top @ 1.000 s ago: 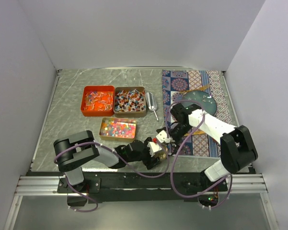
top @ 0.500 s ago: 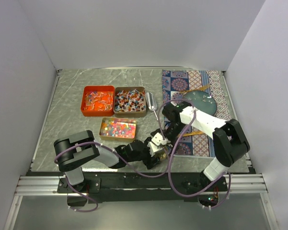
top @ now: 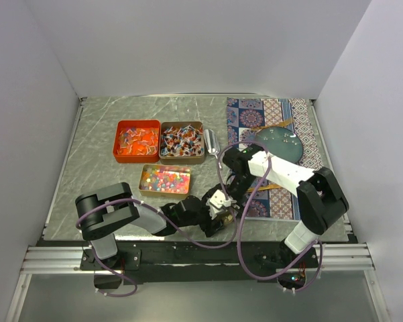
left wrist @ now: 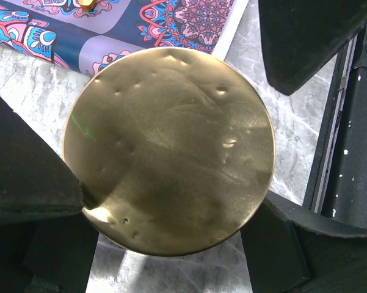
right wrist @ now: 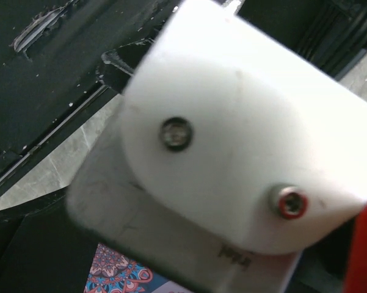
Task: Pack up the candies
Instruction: Screw the bottle lid onto the packing bottle.
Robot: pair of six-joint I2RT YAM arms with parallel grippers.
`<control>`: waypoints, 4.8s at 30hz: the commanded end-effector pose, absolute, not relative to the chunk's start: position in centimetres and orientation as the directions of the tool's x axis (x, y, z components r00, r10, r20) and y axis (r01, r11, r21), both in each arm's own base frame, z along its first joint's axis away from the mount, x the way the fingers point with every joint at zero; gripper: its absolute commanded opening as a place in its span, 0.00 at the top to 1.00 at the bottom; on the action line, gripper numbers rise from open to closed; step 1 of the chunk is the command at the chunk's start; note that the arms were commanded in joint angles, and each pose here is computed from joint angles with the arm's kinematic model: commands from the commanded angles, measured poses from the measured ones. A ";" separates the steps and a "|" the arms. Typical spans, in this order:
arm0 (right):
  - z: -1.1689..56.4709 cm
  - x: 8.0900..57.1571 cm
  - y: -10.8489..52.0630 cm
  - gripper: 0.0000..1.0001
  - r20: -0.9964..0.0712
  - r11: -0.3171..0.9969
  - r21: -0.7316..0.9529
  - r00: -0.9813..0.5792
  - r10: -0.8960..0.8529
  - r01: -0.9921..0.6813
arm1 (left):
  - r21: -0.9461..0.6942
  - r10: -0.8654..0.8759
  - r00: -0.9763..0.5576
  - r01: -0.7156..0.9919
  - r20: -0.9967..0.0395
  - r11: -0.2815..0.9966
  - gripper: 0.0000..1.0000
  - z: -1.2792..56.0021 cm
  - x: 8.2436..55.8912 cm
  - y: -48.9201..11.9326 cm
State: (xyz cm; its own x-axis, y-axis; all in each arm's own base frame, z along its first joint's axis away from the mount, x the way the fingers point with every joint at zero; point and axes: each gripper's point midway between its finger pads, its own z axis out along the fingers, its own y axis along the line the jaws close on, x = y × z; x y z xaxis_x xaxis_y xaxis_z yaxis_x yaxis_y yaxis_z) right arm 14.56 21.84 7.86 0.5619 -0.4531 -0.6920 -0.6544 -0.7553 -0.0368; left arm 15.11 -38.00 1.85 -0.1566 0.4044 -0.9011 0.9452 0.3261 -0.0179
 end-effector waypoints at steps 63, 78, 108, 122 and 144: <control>11.5 19.3 16.0 0.00 -0.697 -0.347 -0.082 0.303 -0.650 -0.934 | -0.010 0.682 -0.315 0.912 -0.660 0.411 0.99 -7.3 13.6 -30.8; 10.2 17.7 18.5 0.00 -0.742 -0.689 -0.026 0.476 -0.472 -0.725 | 0.057 0.712 -0.187 0.951 -0.677 0.304 0.99 -5.8 12.7 -31.4; 6.9 16.3 22.6 0.00 -0.638 -0.761 -0.017 0.593 -0.491 -0.649 | 0.058 0.706 -0.182 0.951 -0.685 0.303 0.99 -5.8 12.7 -31.5; 6.3 17.0 23.6 0.12 -0.613 -0.563 -0.027 0.459 -0.643 -0.826 | 0.052 0.699 -0.198 0.946 -0.688 0.319 0.99 -5.5 13.0 -31.4; 3.9 11.9 21.3 0.20 -0.572 -0.076 0.126 -0.010 -0.820 -0.989 | 0.019 0.677 -0.278 0.918 -0.682 0.397 0.99 -5.1 14.6 -31.2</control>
State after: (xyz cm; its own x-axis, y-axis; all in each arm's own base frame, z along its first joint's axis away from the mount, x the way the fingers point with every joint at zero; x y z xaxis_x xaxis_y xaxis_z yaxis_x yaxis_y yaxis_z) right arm 14.83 22.92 7.36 0.1488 -0.7070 -0.6914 -0.9798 -0.2000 -0.0063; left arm 14.81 -36.55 1.76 -0.1456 0.4527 -0.8797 0.9515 0.3078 0.0009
